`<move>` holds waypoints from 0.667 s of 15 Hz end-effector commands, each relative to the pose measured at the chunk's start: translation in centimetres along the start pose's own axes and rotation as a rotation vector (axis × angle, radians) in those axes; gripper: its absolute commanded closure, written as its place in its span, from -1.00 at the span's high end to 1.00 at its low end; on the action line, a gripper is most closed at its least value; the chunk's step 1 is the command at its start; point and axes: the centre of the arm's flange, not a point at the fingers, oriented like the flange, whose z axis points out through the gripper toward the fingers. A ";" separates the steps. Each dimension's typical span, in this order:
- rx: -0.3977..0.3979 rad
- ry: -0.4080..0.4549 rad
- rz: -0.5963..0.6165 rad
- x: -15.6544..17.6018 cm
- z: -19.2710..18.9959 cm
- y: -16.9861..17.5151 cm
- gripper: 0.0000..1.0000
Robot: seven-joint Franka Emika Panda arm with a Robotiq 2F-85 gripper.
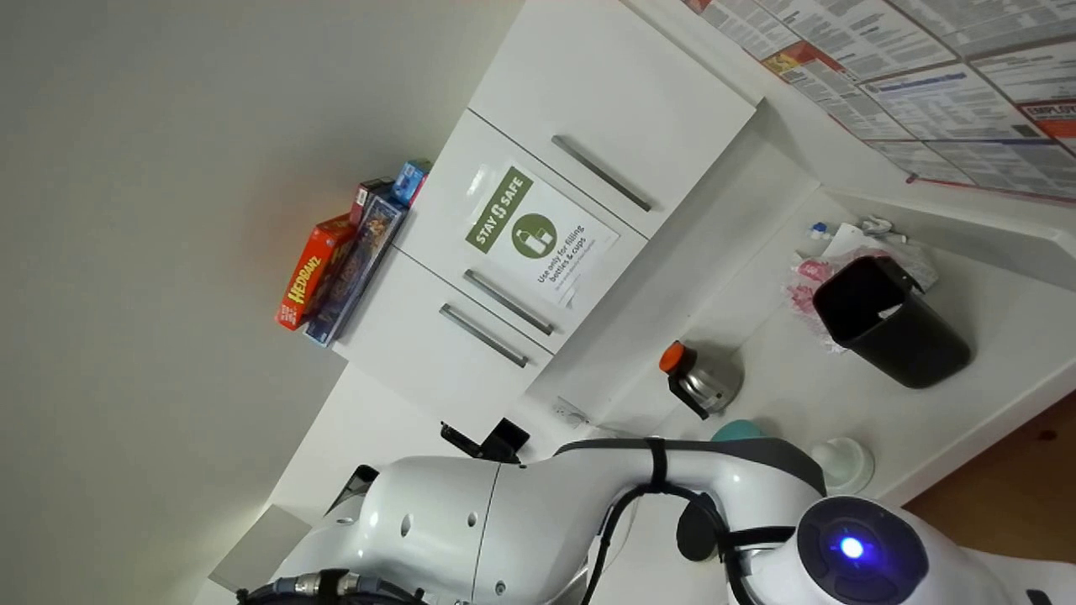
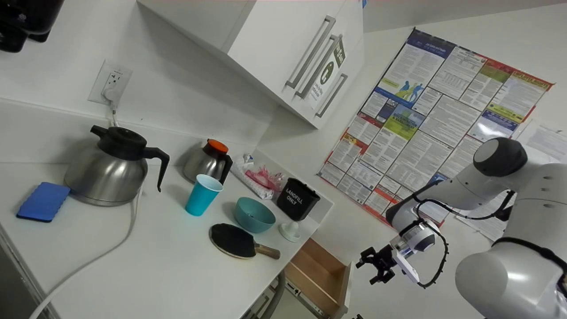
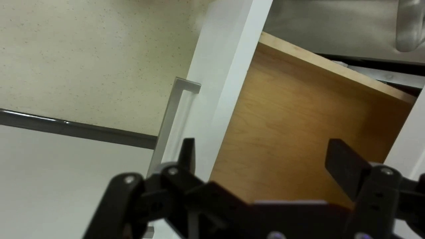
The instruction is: Take the object out of the drawer then close the drawer
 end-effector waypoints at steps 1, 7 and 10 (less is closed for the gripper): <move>0.029 0.038 0.037 0.2 0.2 1.2 1.00; 0.209 0.158 0.133 -2.3 0.8 7.7 1.00; 0.292 0.192 0.170 -2.6 1.1 11.3 1.00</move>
